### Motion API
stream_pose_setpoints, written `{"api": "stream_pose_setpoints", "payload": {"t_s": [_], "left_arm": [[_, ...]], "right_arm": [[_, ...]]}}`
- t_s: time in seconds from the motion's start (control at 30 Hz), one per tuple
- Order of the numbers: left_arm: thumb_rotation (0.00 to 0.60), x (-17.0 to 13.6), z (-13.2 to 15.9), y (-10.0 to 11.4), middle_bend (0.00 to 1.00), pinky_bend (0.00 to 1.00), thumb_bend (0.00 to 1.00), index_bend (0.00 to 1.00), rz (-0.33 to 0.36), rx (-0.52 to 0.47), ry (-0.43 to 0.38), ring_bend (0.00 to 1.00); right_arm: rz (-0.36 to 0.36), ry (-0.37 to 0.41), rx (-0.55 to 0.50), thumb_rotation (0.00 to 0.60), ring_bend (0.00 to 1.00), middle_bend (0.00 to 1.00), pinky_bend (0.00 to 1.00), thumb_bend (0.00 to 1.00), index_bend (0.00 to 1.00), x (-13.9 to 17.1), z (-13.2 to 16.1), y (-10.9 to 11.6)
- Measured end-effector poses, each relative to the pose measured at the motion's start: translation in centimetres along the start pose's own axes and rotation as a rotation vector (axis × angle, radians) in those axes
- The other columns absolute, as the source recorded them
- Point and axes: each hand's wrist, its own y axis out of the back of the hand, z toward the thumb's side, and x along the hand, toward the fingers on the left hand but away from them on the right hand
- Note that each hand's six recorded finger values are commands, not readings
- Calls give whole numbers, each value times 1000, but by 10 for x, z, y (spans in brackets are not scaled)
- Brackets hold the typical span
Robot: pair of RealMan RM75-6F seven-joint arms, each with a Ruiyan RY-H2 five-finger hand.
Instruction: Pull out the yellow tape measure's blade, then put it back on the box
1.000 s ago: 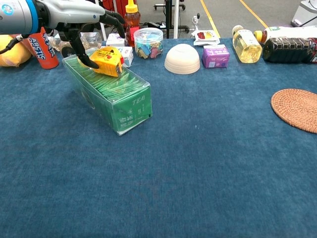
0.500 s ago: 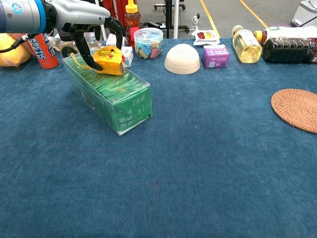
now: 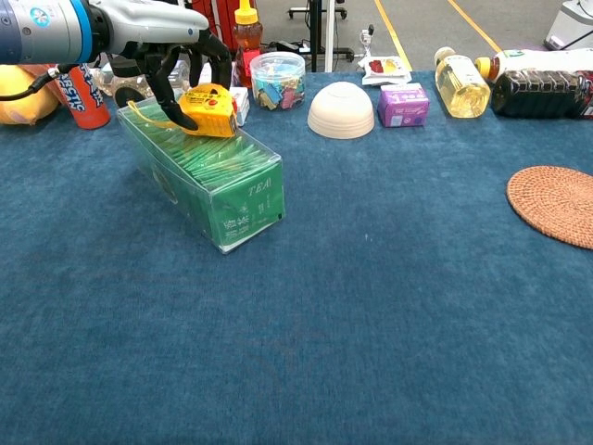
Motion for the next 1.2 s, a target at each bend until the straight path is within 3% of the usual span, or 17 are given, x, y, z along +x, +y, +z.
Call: {"api": "stream_pose_setpoints", "payload": {"t_s": [0.23, 0.5, 0.8, 1.2], "left_arm": [[600, 1, 2, 2, 464, 642, 338, 611, 28, -26, -8, 461], [600, -4, 5, 10, 478, 653, 342, 611, 52, -40, -27, 462], [600, -21, 10, 30, 479, 653, 343, 614, 73, -28, -71, 462], [600, -24, 43, 53, 479, 634, 342, 615, 65, 7, -180, 462]], "right_arm": [[-2, 2, -4, 406, 178, 182, 241, 275, 150, 0, 1, 1], [12, 22, -14, 406, 182, 182, 241, 274, 150, -1, 6, 0], [58, 101, -39, 403, 197, 186, 253, 275, 150, -9, 29, -4], [151, 237, -238, 403, 237, 206, 285, 266, 150, -20, 87, -29]]}}
